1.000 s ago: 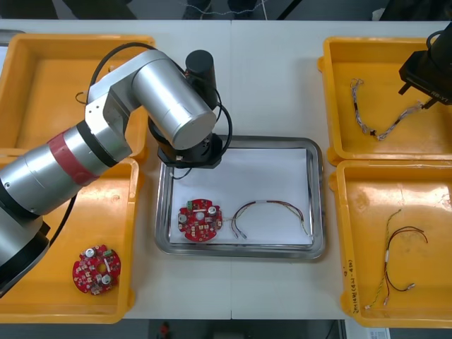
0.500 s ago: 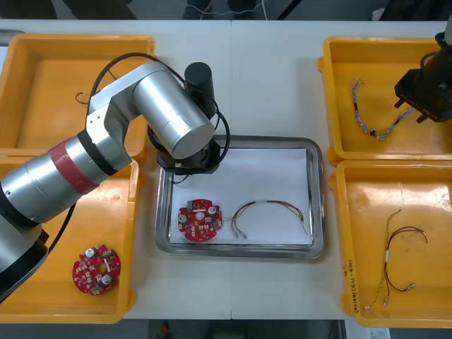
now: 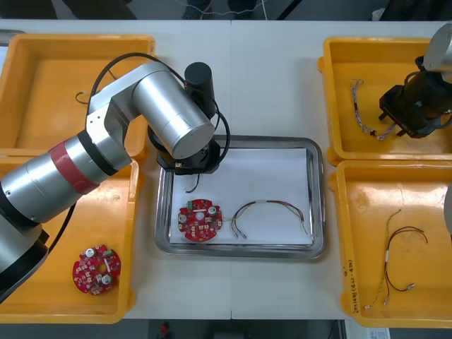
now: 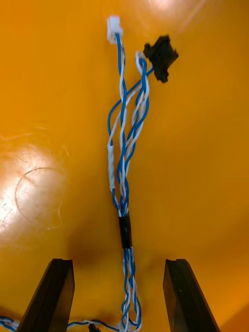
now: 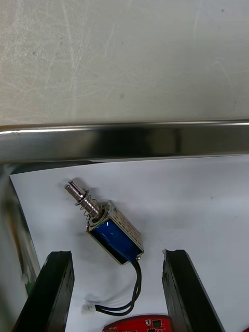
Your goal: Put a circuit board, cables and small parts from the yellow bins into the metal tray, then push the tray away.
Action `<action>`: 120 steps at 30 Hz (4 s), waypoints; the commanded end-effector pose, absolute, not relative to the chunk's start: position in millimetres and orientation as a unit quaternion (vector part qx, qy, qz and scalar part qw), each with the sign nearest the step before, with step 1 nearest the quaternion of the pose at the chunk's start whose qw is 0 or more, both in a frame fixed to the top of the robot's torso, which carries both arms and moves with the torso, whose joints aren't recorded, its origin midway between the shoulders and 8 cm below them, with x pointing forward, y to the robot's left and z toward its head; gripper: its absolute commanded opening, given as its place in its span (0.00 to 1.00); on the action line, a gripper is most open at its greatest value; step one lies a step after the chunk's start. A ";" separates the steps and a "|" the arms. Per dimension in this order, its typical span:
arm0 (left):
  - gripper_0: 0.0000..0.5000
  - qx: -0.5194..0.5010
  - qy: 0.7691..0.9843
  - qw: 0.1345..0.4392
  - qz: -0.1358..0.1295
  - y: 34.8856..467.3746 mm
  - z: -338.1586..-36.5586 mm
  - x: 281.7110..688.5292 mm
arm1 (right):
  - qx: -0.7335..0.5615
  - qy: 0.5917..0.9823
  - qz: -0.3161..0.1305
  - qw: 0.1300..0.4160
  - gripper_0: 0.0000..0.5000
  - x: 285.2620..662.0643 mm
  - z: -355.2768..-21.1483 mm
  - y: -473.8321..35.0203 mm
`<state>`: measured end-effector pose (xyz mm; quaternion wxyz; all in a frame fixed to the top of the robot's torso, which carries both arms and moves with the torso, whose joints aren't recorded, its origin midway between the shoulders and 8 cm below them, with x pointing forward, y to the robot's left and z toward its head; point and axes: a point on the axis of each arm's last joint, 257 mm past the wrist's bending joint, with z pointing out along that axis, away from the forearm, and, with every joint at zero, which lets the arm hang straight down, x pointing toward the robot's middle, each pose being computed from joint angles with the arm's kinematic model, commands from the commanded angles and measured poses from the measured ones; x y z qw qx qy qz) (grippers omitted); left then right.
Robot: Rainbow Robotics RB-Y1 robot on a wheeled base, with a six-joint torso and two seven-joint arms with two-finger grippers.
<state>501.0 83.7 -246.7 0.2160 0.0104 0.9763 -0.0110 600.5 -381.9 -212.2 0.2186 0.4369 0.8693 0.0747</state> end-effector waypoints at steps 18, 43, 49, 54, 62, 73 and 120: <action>1.00 -0.078 0.962 0.256 -0.048 106.7 -156.6 502.2 | 0.468 0.851 0.098 0.215 0.00 593.2 -244.5 -385.9; 1.00 -0.031 0.958 0.285 -0.019 241.1 -70.5 535.1 | 0.413 0.874 0.096 0.237 0.00 574.1 -143.1 -390.6; 1.00 0.006 0.956 0.294 -0.004 266.2 -61.2 552.1 | 0.338 0.909 0.071 0.235 0.00 552.0 -114.8 -383.7; 1.00 0.043 0.954 0.297 0.004 279.8 -62.6 566.0 | 0.255 0.935 0.050 0.242 0.00 537.0 -92.1 -375.4; 1.00 0.095 0.943 0.317 0.006 291.9 -60.6 591.9 | 0.114 0.945 0.019 0.305 0.00 542.6 -53.4 -361.1; 1.00 0.153 0.928 0.340 0.028 316.8 -62.0 623.1 | -0.055 0.932 0.004 0.357 0.00 542.8 -17.8 -320.4; 1.00 0.242 0.901 0.357 0.051 290.2 -140.4 669.1 | -0.644 0.714 -0.124 0.246 0.00 453.2 -162.6 -95.5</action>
